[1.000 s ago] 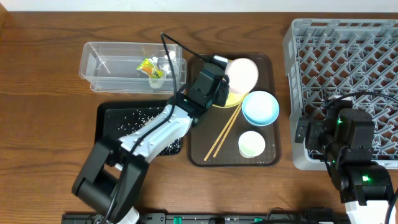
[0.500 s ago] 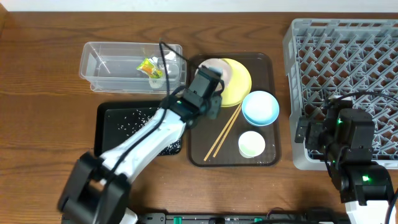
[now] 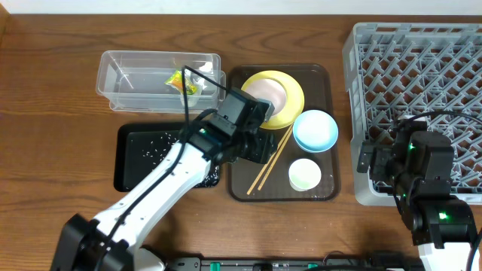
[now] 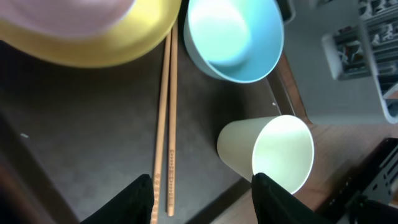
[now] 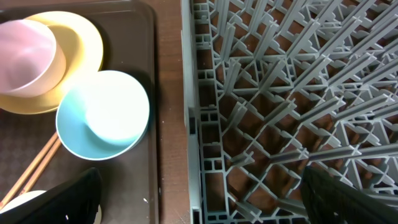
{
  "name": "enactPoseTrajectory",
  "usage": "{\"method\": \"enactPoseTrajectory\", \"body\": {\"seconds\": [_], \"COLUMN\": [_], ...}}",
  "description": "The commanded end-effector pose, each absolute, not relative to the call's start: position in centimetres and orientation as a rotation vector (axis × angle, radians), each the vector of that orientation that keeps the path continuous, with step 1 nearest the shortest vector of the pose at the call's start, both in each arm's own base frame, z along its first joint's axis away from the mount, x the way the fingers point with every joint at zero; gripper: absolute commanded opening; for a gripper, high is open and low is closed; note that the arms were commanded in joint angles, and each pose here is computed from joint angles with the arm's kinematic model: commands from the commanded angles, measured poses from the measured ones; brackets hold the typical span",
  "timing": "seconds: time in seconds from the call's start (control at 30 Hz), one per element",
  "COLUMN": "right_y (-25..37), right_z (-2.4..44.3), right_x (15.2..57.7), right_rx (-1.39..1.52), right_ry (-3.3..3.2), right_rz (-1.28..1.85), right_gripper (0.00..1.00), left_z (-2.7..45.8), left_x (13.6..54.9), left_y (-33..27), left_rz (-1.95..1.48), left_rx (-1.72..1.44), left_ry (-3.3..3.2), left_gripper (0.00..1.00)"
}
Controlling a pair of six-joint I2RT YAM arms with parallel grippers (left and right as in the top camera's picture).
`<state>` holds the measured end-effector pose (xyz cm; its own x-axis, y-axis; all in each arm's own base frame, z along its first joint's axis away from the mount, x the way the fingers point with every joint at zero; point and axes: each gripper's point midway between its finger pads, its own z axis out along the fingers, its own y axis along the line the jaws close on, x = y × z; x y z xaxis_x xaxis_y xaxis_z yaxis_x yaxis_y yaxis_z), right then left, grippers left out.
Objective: Sort waste into correct bins and load items into the dishwasher rack
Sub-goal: 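Grasp the white cup on the brown tray with the left gripper, then hand the white cup from the left gripper to the right gripper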
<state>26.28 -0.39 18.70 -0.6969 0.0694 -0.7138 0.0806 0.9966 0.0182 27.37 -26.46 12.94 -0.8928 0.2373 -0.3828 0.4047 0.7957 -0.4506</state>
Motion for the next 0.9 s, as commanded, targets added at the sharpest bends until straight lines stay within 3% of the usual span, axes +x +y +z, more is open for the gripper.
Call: {"method": "enactPoseTrajectory", "body": {"seconds": [0.0, 0.33, 0.47, 0.6, 0.67, 0.87], "right_y": [-0.3, -0.3, -0.3, -0.3, -0.3, -0.2], "right_z": [19.4, 19.3, 19.3, 19.3, 19.3, 19.3], "right_x": [26.4, 26.3, 26.3, 26.3, 26.3, 26.4], "right_rx": [0.114, 0.113, 0.114, 0.113, 0.114, 0.131], "right_ry": [2.33, 2.333, 2.333, 2.333, 2.333, 2.331], "right_rz": [-0.016, -0.016, -0.016, -0.016, -0.016, 0.005], "right_gripper": [0.99, 0.99, 0.99, 0.99, 0.99, 0.99], "left_z": [11.1, 6.1, 4.7, 5.1, 5.4, 8.7], "left_x": [26.1, 23.8, 23.7, 24.7, 25.3, 27.5], "left_y": [-27.7, -30.7, -30.4, -29.8, -29.1, -27.4], "left_rz": [-0.818, -0.729, -0.681, -0.669, -0.67, -0.876], "left_rx": [0.469, 0.617, 0.614, 0.578, 0.542, 0.405], "left_ry": [2.761, 2.841, 2.878, 2.865, 2.862, 2.817], "left_gripper": [0.54, 0.54, 0.42, 0.14, 0.06, 0.06]}}
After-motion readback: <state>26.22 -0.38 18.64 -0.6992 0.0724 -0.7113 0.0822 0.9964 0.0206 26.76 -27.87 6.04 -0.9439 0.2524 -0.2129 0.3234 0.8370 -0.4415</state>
